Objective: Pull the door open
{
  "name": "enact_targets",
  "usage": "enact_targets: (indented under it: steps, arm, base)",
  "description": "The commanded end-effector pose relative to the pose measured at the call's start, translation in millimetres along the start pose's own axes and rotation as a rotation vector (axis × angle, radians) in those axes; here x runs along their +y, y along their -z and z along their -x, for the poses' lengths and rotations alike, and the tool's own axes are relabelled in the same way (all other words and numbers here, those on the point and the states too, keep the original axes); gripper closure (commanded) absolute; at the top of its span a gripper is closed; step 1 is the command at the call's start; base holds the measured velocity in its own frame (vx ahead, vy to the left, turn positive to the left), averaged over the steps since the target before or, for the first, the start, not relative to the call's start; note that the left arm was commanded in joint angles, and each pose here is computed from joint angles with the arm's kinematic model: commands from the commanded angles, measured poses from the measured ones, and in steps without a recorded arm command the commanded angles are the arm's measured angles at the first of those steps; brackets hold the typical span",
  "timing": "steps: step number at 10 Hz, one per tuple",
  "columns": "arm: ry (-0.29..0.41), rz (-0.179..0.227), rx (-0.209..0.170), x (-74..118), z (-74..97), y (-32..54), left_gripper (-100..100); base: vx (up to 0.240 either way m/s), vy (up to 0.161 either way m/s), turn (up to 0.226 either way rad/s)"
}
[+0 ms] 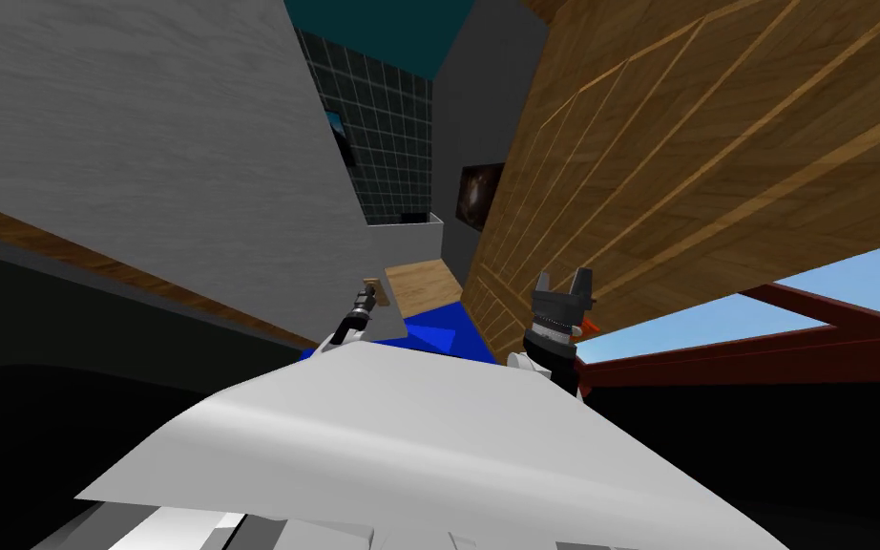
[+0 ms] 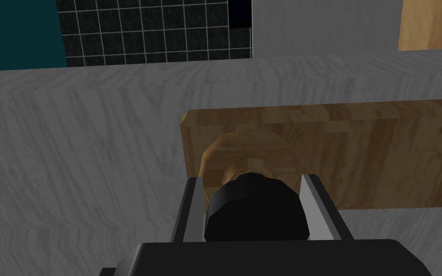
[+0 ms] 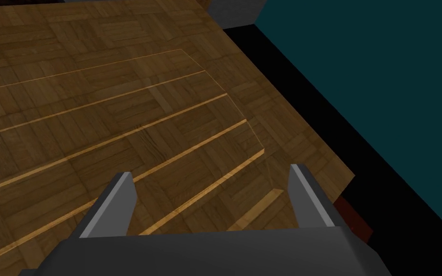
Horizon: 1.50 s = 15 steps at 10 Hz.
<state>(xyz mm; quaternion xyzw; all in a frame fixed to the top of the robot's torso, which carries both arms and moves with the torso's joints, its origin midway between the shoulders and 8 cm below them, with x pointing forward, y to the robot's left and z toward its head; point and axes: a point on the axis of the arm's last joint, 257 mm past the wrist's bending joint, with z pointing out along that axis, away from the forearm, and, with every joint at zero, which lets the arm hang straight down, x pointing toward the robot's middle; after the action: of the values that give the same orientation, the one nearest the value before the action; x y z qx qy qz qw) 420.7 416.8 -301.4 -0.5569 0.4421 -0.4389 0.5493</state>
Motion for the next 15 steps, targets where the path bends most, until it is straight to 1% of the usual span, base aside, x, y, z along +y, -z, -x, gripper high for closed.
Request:
enact_targets:
  steps: [1, 7, 8, 9, 10, 11, 15]
  arm:
    - [-0.001, -0.005, 0.012, -1.9, -0.1, 2.8, 100]
    - [-0.004, -0.011, 0.068, -4.8, -1.5, 17.9, 100]
    - [-0.004, -0.011, 0.075, -5.0, -1.8, 19.9, 100]
    - [-0.003, -0.005, 0.072, -2.2, -3.5, 18.7, 100]
    - [-0.002, -0.003, 0.090, -0.7, -4.3, 24.5, 100]
    - [-0.003, -0.004, 0.093, -1.0, -4.2, 25.5, 100]
    - [-0.005, -0.010, 0.135, -3.7, -3.4, 38.1, 100]
  base:
    - [-0.232, 0.021, -0.186]
    - [-0.240, 0.051, -0.142]
    - [-0.232, 0.061, -0.126]
    - [-0.103, 0.023, -0.044]
    - [-0.159, 0.043, -0.171]
    - [-0.226, 0.057, -0.158]
    - [-0.268, 0.060, -0.155]
